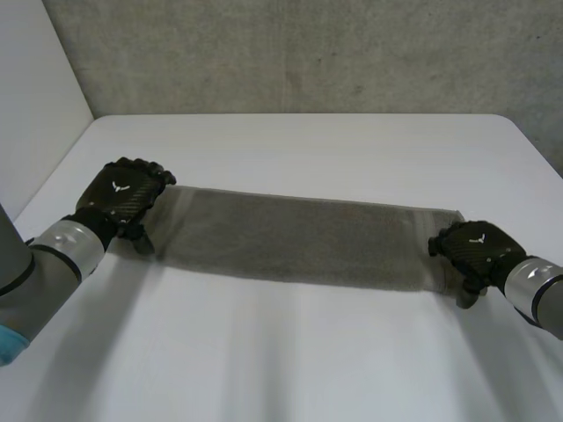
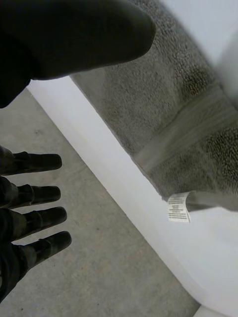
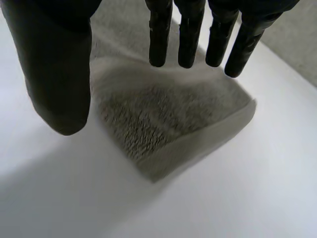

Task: Fold the towel.

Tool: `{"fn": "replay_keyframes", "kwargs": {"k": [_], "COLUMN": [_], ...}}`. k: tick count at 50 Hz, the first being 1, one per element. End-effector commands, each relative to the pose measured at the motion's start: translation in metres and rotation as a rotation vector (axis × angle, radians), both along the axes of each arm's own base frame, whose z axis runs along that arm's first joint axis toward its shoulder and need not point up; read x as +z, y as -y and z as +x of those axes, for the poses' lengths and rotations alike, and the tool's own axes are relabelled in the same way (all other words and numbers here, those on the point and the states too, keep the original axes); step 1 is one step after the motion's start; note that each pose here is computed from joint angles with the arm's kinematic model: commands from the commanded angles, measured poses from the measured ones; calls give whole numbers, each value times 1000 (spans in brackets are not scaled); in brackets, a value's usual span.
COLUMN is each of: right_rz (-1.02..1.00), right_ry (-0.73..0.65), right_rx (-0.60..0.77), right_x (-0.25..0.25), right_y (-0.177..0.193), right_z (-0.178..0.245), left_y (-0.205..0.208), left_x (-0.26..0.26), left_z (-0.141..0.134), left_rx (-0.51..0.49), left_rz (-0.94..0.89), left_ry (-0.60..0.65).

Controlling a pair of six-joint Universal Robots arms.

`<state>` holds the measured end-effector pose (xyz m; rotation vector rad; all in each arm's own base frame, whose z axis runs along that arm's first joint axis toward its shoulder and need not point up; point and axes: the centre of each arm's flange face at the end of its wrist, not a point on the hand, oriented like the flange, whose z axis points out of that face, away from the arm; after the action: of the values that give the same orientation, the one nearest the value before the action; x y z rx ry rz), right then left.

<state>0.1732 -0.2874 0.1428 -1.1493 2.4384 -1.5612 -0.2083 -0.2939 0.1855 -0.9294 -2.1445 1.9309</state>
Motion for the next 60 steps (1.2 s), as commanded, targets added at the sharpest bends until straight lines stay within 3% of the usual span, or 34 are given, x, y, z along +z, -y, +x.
{"fn": "replay_keyframes", "kwargs": {"k": [1, 29, 37, 42, 48, 51, 53, 56, 58, 59, 60], "right_rz": [-12, -38, -102, -244, -334, -406, -484, -511, -557, -557, -575], "right_ry": [4, -41, -93, -235, -247, -227, -160, -116, -50, -49, -21], "right_rx": [-2, -26, -145, -232, -207, -182, -84, -22, 124, 124, 207], "right_x": [-14, -26, -6, 33, 70, 99, 125, 133, 141, 141, 141], "right_y": [11, 26, 44, 73, 88, 92, 88, 83, 64, 64, 50], "right_z": [-2, -18, -70, -141, -146, -134, -87, -59, 2, 2, 34], "left_y": [1, 3, 3, 4, 3, 2, 2, 1, 1, 1, 1], "left_x": [-1, 0, 1, 2, 3, 4, 4, 4, 5, 5, 4], "left_z": [1, 5, 5, 8, 8, 8, 8, 8, 8, 8, 8], "left_rx": [-1, 12, 16, 27, 26, 26, 26, 24, 27, 27, 27], "left_rz": [8, 7, 3, 0, 0, -3, -2, -2, -4, -4, -2], "left_ry": [-13, -16, -16, -16, -18, -16, -18, -18, -17, -17, -17]}}
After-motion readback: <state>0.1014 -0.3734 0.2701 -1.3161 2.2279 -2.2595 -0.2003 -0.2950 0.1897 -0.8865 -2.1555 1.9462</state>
